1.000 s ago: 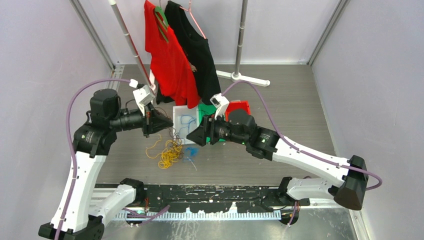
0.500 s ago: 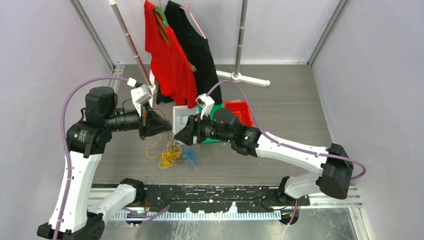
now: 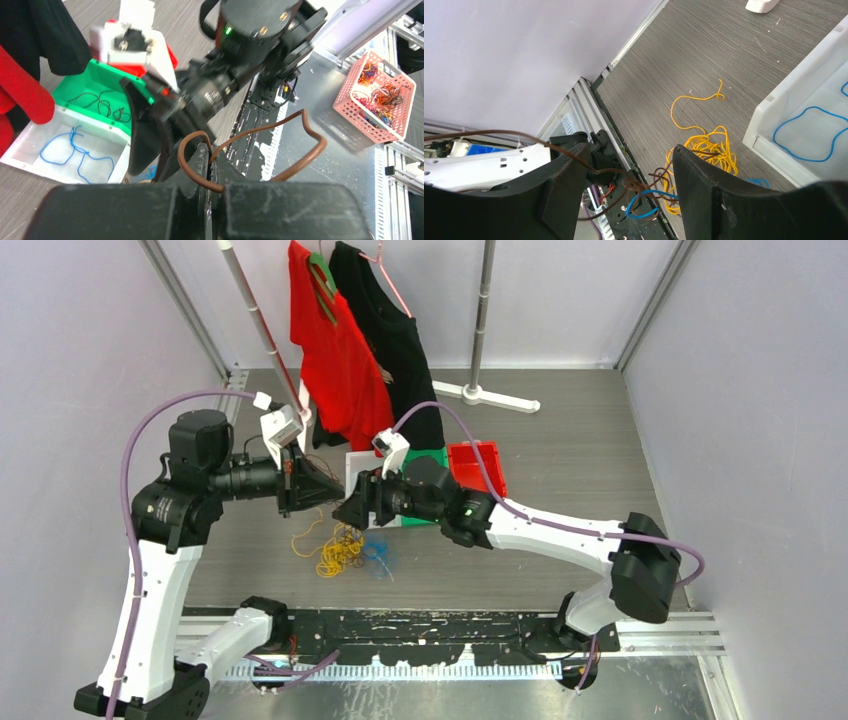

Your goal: Untangle the cables

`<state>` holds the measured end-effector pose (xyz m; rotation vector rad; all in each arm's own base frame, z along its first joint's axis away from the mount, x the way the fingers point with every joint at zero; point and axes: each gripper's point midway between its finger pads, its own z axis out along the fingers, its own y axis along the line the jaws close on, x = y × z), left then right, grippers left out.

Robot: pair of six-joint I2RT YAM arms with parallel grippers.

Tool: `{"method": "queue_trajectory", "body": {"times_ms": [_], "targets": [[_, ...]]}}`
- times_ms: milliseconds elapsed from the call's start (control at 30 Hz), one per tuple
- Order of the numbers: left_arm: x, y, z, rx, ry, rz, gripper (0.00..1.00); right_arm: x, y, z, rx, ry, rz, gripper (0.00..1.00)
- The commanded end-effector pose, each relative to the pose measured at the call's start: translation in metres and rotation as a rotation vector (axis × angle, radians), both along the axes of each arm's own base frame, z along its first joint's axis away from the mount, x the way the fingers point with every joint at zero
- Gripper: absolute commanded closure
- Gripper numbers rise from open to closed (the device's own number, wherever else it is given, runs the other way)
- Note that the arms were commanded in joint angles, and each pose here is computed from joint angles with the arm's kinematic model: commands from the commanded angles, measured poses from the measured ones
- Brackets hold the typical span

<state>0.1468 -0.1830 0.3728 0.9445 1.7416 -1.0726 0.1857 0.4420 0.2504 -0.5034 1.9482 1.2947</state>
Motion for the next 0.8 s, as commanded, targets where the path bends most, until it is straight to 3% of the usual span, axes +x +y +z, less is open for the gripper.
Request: {"method": "queue_trajectory", "body": {"times_ms": [0,333,767], "targets": [[-0.011,-0.006,0.035,-0.069,-0.044,-0.048,1.00,0.008,0.026,0.028,0.085,-0.057,-0.012,0.32],[-0.018,-0.007,0.098,-0.136,-0.158,-0.051,1.00,-0.003,0.041,-0.057,-0.057,-0.019,-0.017,0.35],[-0.019,0.004,0.202,-0.198,-0.496,0.040,1.00,-0.012,0.027,-0.132,-0.158,0.038,-0.042,0.37]]}}
